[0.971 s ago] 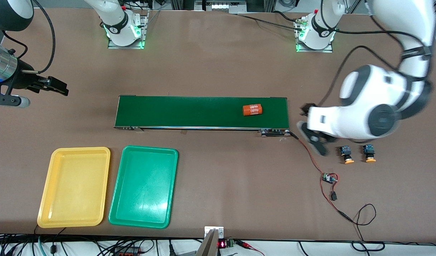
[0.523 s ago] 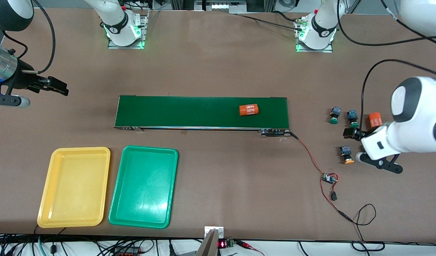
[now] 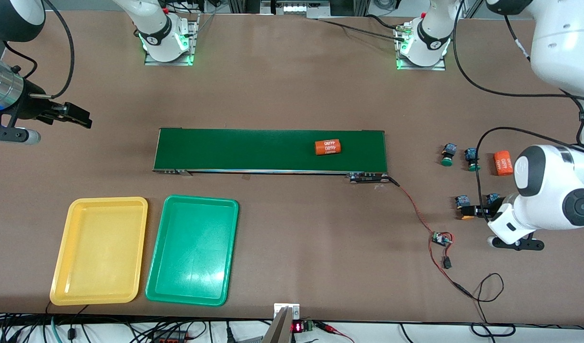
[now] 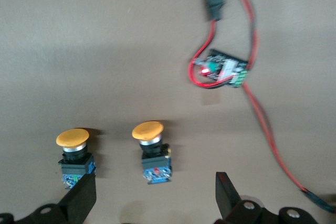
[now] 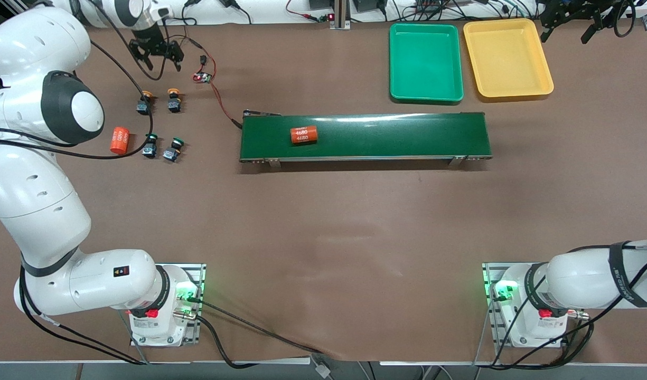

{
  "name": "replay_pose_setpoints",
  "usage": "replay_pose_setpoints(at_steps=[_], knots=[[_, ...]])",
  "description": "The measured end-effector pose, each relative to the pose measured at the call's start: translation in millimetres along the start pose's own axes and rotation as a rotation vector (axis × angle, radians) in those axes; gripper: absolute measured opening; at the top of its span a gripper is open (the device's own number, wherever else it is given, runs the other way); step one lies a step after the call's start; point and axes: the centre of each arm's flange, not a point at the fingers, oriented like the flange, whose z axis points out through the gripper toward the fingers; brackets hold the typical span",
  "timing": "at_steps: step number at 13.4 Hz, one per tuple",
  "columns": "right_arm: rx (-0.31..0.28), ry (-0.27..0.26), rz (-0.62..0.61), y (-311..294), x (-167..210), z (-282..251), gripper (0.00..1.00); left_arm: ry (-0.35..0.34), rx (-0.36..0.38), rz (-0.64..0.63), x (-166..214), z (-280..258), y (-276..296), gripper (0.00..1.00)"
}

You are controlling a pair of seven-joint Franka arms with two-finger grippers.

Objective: Sort buttons by color to trays
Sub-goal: 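Move the left gripper back and grasp a yellow-capped button, then place the yellow button on the conveyor belt with the left gripper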

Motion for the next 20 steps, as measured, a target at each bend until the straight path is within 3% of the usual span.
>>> replay_pose_setpoints(at_steps=[3,6,7,8,10,12,13,15,17,20], knots=[[0.000,0.000,0.000,-0.2,0.0,0.0,1.00,0.003,-0.016,-0.007,-2.7,52.6,-4.7,1.00],[0.000,0.000,-0.002,-0.9,-0.1,0.1,1.00,-0.037,-0.025,0.000,-18.0,98.9,3.8,1.00],[0.000,0.000,-0.002,-1.2,-0.1,0.1,1.00,-0.049,-0.027,0.000,-21.3,104.9,4.5,0.92],[0.000,0.000,-0.003,-1.3,-0.1,0.1,1.00,-0.053,-0.027,0.000,-22.4,106.7,4.5,0.92],[0.000,0.000,-0.003,-1.5,-0.2,0.1,1.00,-0.053,-0.027,-0.003,-22.6,105.9,3.0,0.71],[0.000,0.000,-0.003,-1.6,-0.2,0.1,1.00,-0.049,-0.027,-0.010,-22.5,103.4,1.0,0.45],[0.000,0.000,-0.003,-1.6,-0.2,0.1,1.00,-0.042,-0.026,-0.012,-21.7,99.0,0.4,0.41],[0.000,0.000,-0.003,-1.7,-0.2,0.1,1.00,-0.021,-0.022,-0.009,-21.0,77.3,2.5,0.41],[0.000,0.000,-0.004,-2.0,-0.2,0.1,1.00,-0.042,-0.021,0.024,-28.0,41.1,26.0,0.41],[-0.001,0.000,-0.006,-3.3,-0.4,0.1,1.00,-0.108,-0.039,0.064,-51.6,-9.1,123.8,0.41]])
